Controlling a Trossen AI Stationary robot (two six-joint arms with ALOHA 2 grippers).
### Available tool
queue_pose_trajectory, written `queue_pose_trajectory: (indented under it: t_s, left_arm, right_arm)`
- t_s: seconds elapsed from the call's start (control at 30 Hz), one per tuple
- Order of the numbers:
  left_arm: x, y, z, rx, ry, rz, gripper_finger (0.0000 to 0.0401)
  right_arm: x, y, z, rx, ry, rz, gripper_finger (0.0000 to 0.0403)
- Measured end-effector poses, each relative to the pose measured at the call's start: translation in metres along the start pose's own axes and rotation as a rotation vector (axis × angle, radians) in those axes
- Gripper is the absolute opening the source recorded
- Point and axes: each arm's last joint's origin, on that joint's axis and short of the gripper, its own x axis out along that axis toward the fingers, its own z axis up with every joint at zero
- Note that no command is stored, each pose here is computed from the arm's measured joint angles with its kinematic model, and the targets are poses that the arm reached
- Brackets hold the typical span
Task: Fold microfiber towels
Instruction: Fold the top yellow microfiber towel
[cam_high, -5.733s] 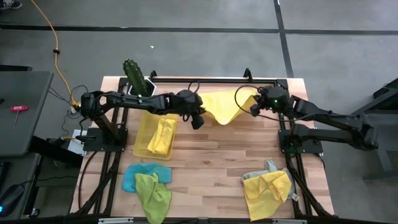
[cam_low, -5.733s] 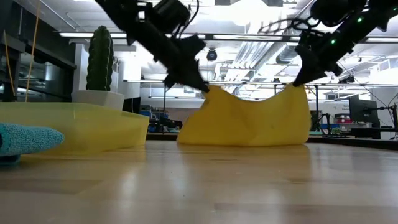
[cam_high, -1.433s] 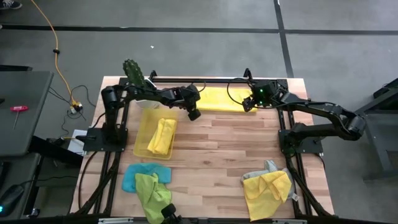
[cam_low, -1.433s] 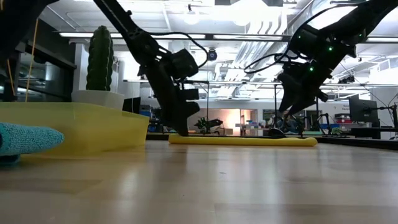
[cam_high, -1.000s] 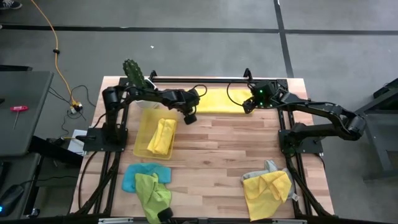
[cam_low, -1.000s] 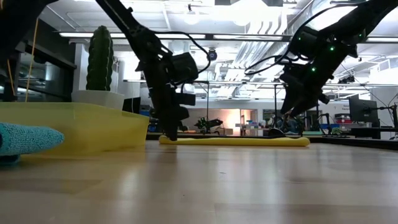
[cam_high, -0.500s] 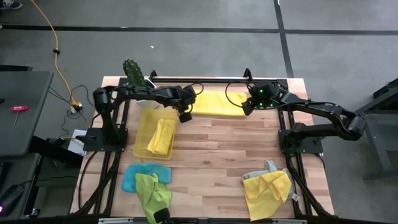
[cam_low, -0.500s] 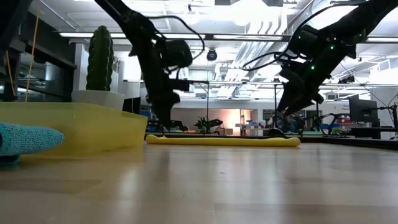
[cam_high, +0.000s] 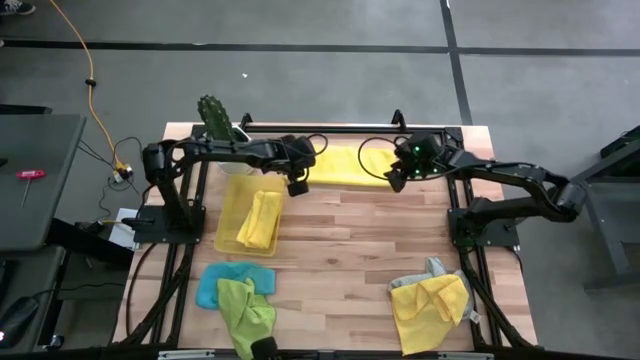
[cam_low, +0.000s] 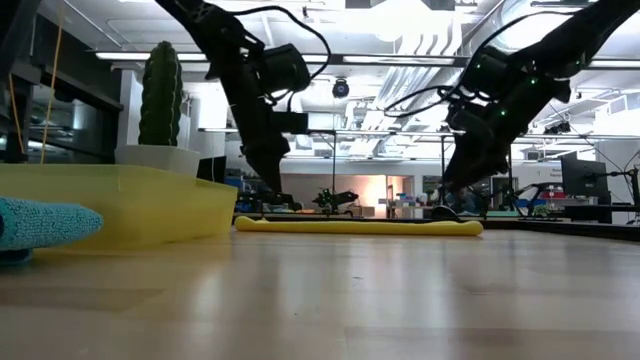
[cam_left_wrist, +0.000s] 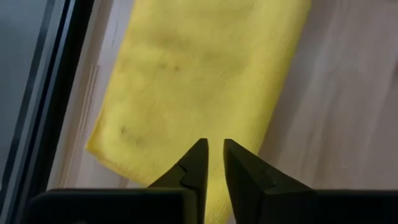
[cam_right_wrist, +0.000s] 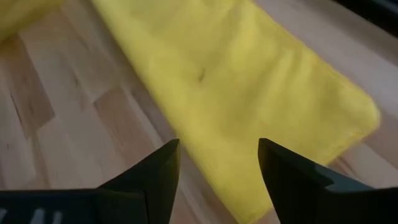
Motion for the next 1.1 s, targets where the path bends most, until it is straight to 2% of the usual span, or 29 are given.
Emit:
queue_pose_trajectory:
  t_s: [0.17,0.23,0.37,0.4,0.5,0.67,0.83,1.1]
  left_arm:
    - [0.0,-0.002,0.001,0.021,-0.004,-0.006,0.0076]
    - [0.0,-0.002,0.001,0.022,-0.005,-0.001,0.0086]
    - [-0.001,-0.002,0.001,0.022,-0.007,-0.001,0.0101]
    - [-0.001,-0.002,0.001,0.023,-0.008,-0.001,0.0104]
    - [-0.001,-0.002,0.001,0.022,-0.008,-0.001,0.0109]
    - [-0.001,-0.003,0.001,0.026,-0.01,-0.003,0.011]
    - [-0.002,-0.004,0.002,0.028,-0.012,-0.004,0.011]
    - [-0.002,-0.004,0.002,0.028,-0.012,-0.004,0.011]
  right_arm:
    - [0.014,0.009,0.0,-0.016,-0.048,0.015,0.0165]
    - [0.018,0.013,0.003,-0.029,-0.083,0.021,0.0128]
    - [0.024,0.019,0.006,-0.042,-0.131,0.021,0.0025]
    - [0.026,0.02,0.007,-0.044,-0.137,0.018,0.0013]
    - [0.034,0.019,0.003,-0.019,-0.108,-0.014,0.0019]
    - [0.05,0.014,-0.007,-0.006,-0.024,-0.042,0.0004]
    - [0.064,0.008,-0.019,0.021,0.059,-0.144,0.0001]
    - [0.067,-0.006,-0.022,0.074,0.09,-0.254,0.0]
